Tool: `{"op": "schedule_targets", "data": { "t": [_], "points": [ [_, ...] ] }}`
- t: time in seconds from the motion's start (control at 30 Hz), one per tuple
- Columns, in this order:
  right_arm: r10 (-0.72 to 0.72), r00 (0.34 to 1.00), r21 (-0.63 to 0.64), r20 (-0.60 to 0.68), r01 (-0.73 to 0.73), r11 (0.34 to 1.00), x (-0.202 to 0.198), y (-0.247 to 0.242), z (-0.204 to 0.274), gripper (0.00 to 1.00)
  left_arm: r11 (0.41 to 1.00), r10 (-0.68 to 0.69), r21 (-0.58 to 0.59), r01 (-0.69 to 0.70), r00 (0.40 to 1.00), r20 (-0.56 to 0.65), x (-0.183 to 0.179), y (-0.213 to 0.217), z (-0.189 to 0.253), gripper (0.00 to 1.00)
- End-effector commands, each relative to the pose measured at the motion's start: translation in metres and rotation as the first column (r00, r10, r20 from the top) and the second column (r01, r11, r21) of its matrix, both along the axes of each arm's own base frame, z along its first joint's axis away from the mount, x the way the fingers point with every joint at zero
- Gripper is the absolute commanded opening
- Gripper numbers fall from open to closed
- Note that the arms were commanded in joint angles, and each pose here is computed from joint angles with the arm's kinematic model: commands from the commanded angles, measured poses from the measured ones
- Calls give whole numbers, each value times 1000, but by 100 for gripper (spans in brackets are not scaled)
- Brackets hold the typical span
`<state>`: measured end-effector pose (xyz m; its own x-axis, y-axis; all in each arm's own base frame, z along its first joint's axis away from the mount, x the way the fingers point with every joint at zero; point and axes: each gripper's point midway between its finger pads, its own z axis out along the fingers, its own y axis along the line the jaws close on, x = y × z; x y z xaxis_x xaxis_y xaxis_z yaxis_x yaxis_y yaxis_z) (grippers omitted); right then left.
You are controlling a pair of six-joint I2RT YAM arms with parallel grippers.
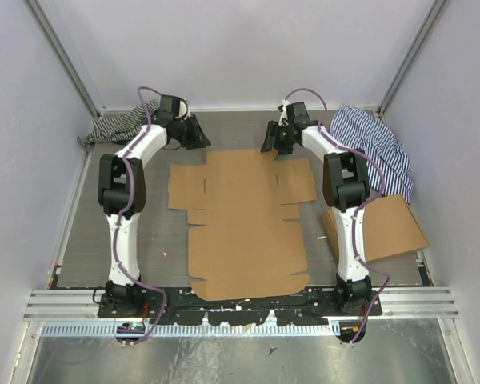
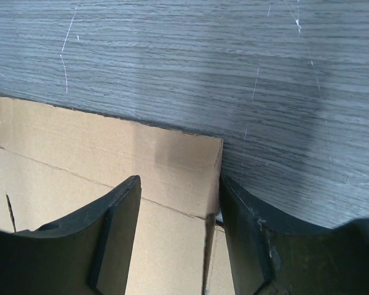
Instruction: Fold the paper box
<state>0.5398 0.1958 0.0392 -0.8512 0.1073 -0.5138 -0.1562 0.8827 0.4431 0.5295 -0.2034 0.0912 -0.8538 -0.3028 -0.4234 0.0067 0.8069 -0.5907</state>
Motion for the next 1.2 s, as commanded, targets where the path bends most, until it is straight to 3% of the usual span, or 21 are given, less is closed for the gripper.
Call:
{"op": "schedule_targets", "data": {
  "t": [0.0,0.43,0.73,0.9,1.17],
  "points": [
    [4,994,17,107,-5,1000,10,7,50,59,998,-20,-55,21,1000,17,9,-15,4,34],
    [18,986,21,165,-21,1000,8,19,82,59,997,-8,-80,4,999,-50,13,-24,-30,32],
    [48,987,17,152,-51,999,6,37,75,60,1000,15,3,-15,992,-127,3,-14,-58,28],
    [-11,989,-34,146,17,999,11,26,68,68,999,15,39,-9,988,-155,-2,-8,-68,26],
    [3,987,-28,162,2,1000,9,29,77,70,998,19,61,-7,980,-197,-7,-5,-80,24]
  ]
}}
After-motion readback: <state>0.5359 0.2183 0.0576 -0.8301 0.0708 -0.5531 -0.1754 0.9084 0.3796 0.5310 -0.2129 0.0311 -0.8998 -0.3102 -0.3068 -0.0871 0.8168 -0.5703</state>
